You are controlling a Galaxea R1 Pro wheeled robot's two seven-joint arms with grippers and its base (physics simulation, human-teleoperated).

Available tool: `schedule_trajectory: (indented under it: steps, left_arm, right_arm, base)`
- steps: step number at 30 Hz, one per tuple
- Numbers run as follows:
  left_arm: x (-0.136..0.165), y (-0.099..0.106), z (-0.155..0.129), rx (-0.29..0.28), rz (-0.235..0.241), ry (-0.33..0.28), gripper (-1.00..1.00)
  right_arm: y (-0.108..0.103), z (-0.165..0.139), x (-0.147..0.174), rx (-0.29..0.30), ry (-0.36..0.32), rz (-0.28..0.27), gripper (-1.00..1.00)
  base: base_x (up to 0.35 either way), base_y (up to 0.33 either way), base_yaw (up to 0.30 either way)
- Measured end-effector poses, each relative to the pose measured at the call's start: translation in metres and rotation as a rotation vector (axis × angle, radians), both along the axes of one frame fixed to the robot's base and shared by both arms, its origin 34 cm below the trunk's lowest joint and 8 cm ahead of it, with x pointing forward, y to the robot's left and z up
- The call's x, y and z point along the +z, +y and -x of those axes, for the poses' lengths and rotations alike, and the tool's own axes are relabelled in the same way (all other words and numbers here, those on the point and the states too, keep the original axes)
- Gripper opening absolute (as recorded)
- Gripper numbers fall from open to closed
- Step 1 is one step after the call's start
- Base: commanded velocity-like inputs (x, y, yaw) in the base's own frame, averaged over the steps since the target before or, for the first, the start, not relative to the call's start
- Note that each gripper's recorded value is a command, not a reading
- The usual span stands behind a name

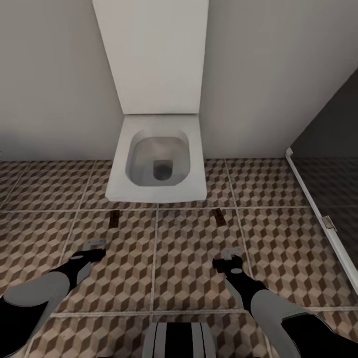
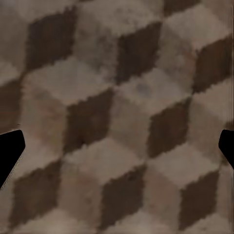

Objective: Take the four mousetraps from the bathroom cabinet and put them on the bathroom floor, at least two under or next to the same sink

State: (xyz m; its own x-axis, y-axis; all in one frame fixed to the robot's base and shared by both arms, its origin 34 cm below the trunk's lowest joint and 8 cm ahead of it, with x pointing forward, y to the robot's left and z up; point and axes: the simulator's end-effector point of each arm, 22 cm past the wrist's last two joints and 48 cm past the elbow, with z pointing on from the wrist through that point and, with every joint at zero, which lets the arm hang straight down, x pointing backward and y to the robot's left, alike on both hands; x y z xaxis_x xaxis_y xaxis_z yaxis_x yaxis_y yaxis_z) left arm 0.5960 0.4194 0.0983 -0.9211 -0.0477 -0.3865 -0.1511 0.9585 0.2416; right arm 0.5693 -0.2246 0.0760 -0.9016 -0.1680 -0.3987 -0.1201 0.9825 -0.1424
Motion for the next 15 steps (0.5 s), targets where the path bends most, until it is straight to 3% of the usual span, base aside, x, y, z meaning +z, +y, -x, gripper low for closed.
schedule_trajectory:
  steps: [15]
  left_arm:
    - [0.027, -0.029, -0.023, -0.01, 0.031, -0.051, 1.0]
  right_arm:
    - [0.001, -0.025, 0.032, -0.002, -0.07, -0.003, 1.0]
  base:
    - [0.0, 0.0, 0.0]
